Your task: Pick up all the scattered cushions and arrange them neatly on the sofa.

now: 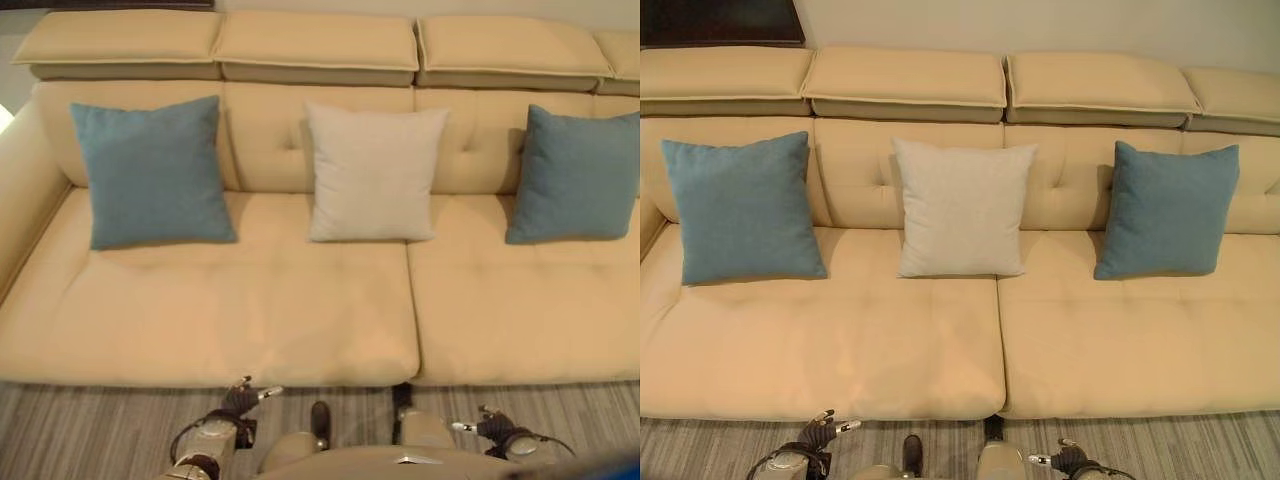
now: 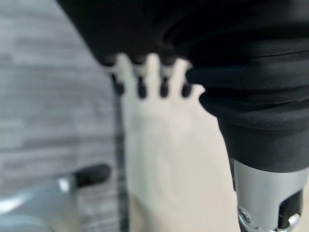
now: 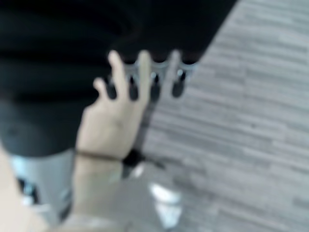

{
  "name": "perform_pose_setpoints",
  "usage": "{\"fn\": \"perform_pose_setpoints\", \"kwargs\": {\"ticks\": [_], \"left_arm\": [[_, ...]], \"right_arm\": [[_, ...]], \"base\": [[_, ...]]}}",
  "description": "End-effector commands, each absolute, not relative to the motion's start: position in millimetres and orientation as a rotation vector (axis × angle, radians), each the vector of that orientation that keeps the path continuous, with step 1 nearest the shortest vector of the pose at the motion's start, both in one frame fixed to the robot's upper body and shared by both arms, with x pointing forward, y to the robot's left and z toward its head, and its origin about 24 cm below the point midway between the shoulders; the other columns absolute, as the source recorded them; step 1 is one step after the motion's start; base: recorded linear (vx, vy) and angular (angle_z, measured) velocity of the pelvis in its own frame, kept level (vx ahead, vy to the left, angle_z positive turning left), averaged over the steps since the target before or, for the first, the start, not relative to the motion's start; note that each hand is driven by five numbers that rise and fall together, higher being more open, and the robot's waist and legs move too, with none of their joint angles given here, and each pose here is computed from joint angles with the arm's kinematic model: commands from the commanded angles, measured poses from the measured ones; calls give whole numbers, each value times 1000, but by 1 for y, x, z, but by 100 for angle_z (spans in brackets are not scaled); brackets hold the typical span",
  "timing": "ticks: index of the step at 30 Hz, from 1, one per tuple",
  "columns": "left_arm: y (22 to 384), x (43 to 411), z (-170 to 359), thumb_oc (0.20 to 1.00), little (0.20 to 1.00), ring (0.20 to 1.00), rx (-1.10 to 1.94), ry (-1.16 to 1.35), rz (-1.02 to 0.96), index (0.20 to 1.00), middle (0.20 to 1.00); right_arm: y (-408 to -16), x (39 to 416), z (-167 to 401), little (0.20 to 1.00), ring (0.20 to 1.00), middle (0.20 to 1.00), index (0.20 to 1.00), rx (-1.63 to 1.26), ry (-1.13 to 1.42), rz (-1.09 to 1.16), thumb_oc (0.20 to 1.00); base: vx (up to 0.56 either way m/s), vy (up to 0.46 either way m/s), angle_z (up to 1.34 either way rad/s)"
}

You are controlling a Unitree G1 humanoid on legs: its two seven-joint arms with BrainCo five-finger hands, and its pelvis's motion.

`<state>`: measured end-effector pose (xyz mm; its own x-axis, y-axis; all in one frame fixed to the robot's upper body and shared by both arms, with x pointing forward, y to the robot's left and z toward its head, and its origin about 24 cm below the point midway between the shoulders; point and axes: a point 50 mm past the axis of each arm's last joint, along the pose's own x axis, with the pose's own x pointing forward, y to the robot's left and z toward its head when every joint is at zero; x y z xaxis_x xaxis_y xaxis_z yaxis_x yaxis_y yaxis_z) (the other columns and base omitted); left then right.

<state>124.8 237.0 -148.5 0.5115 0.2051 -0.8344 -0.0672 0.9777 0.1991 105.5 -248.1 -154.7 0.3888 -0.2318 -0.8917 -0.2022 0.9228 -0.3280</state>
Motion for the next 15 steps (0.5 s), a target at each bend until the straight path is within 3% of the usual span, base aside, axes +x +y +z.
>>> {"fn": "perform_pose_setpoints", "kwargs": {"ticks": [1, 15], "left_arm": [[254, 121, -144, 1000, 1000, 1000, 158, 996, 202, 1000, 1000], [234, 127, -144, 1000, 1000, 1000, 105, 949, 178, 1000, 1000]], "right_arm": [[-247, 103, -155, 1000, 1000, 1000, 1000, -392, 1157, -30, 1000], [-242, 115, -150, 1000, 1000, 1000, 1000, -300, 1062, -88, 1000]], "base": [[-61, -51, -28], [-30, -59, -8]]}}
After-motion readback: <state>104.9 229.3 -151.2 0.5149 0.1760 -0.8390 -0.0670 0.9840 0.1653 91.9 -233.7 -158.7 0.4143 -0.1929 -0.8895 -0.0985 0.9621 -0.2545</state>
